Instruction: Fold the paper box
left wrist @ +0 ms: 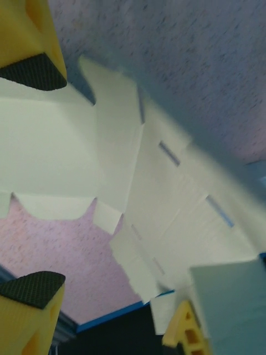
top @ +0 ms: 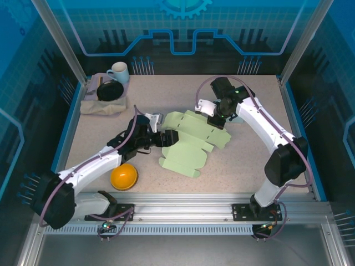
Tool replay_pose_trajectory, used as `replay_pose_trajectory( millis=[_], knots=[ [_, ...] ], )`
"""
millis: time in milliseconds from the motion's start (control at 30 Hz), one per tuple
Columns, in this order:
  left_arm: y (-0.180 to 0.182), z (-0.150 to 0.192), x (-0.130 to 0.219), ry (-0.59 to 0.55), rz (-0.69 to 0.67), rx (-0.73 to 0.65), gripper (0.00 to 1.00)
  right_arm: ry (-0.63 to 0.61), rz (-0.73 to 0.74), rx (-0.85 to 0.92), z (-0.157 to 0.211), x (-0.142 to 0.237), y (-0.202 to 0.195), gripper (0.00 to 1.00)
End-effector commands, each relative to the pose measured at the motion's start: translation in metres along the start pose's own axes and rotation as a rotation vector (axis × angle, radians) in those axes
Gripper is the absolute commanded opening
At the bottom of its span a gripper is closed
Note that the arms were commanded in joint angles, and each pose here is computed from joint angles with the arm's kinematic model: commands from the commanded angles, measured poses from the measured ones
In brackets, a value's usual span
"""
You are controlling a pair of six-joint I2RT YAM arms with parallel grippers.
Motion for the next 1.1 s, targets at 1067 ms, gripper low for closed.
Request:
replay_pose_trajectory(
  millis=[1067],
  knots=[
    [-0.018,0.002,-0.056,0.009,0.103,0.116,0.88,-0.069,-0.022,-0.067,-0.001,0.001,0.002,0.0]
  ],
)
Point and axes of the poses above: each hand's point on the last joint's axis, 136 mm out from that joint toward the fingers, its own x axis back along the fingers, its own y axis along the line the jaws close on, z = x × y, the point moved 7 cm from there along x, back along the fingers, and after that the axes turned 9 degrees about x, right-handed, at the moved point
